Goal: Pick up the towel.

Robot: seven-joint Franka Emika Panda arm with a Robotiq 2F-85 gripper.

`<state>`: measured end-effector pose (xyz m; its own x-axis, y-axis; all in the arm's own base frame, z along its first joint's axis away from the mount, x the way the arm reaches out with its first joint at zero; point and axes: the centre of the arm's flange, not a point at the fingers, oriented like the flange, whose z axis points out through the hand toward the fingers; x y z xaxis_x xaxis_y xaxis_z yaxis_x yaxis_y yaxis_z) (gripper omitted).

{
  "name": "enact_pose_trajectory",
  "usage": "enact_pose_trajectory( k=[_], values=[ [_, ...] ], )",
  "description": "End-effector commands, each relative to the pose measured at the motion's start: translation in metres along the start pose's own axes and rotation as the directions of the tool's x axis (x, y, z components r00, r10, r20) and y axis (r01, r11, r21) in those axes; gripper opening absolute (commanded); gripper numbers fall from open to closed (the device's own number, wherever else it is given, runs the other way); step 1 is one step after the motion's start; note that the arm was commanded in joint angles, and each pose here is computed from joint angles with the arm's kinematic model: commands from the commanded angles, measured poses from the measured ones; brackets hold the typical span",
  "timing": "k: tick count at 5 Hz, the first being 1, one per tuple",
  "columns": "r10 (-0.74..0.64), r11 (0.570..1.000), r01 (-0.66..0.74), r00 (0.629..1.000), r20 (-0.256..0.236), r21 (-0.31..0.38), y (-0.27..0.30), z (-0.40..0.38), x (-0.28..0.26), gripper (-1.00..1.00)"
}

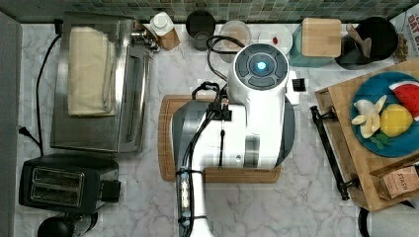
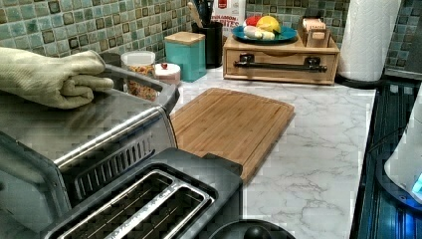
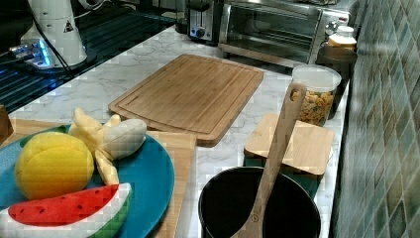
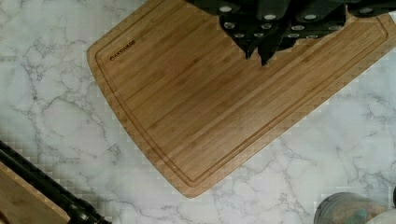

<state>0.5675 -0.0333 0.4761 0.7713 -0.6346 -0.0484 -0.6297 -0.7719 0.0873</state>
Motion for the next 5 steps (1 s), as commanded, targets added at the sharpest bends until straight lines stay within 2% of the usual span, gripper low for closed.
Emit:
enact_pose_trajectory(
  k=[1, 2, 3, 4, 5],
  values=[
    [-0.001, 1.000, 0.001, 1.000, -0.003, -0.013, 0.002, 0.004, 0.001, -1.00],
    [-0.001, 1.000, 0.001, 1.000, -0.003, -0.013, 0.002, 0.004, 0.001, -1.00],
    [0.030, 0.999, -0.031, 0.996, 0.082, 0.014, 0.024, 0.019, 0.020, -1.00],
    [-0.050, 0.994, 0.046, 0.998, 0.042, 0.098, 0.008, 0.011, 0.016, -1.00],
    [-0.142, 0.979, 0.150, 0.988, -0.062, 0.139, -0.026, -0.013, -0.001, -1.00]
  ],
)
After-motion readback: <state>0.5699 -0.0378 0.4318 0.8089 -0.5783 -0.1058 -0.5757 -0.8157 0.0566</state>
